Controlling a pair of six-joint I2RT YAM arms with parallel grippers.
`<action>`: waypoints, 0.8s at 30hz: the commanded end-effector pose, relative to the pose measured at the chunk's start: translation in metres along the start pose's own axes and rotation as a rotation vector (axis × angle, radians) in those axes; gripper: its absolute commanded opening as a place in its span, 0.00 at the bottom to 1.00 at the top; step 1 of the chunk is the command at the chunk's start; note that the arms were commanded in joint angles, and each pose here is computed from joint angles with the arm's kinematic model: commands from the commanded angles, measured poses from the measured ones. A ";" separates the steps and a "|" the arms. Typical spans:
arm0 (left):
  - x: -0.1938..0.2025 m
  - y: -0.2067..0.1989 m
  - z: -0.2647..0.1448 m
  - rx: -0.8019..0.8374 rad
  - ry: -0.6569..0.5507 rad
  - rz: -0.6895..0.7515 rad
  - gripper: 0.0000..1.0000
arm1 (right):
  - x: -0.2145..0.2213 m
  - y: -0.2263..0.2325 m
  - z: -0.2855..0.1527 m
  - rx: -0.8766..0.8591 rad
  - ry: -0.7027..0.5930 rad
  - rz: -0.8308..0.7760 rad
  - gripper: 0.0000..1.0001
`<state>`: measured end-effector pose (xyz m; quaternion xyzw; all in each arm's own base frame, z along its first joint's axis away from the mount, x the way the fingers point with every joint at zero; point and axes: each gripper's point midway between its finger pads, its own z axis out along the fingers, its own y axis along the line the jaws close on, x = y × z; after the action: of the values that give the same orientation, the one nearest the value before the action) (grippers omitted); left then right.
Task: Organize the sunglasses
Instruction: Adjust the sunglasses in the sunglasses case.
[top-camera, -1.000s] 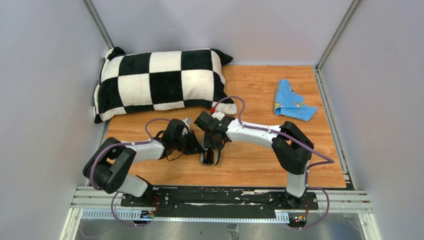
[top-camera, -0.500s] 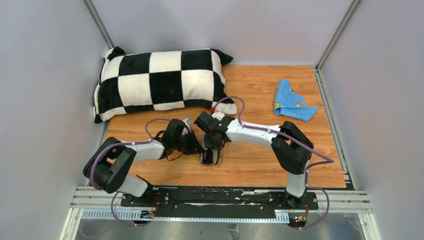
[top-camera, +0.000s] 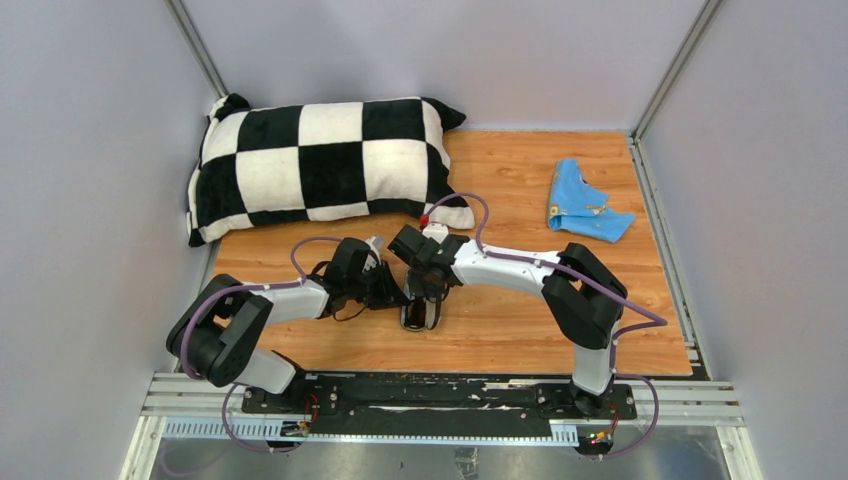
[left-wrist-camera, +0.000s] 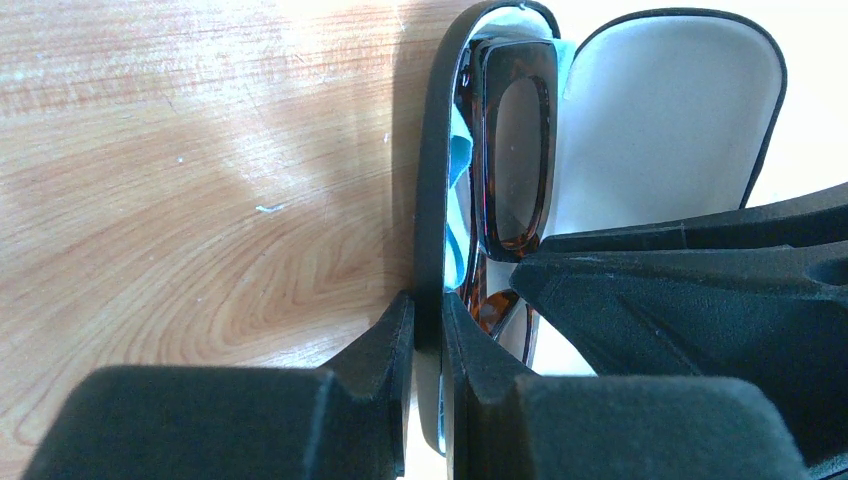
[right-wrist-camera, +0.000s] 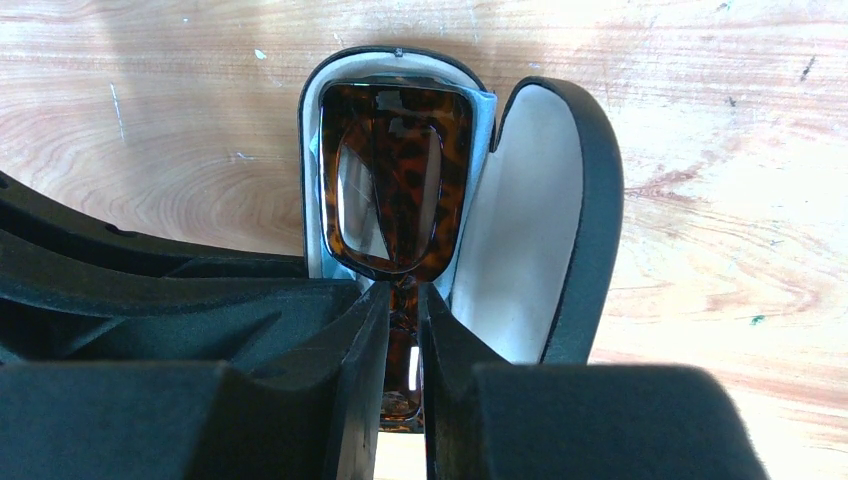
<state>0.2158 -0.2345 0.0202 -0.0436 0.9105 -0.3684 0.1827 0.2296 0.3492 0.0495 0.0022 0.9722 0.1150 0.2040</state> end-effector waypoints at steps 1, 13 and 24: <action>0.011 0.008 0.001 -0.014 0.029 0.017 0.07 | -0.007 -0.013 0.012 0.047 -0.058 -0.007 0.22; 0.016 0.010 -0.002 -0.015 0.035 0.007 0.07 | -0.012 -0.006 0.006 -0.005 -0.102 -0.002 0.22; 0.011 0.006 -0.007 -0.008 -0.006 0.007 0.13 | -0.017 0.008 -0.008 -0.075 -0.123 -0.033 0.33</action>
<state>0.2140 -0.2302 0.0217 -0.0501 0.9066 -0.3694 0.1976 0.2377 0.3576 0.0572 -0.0052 0.9593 0.1522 0.2377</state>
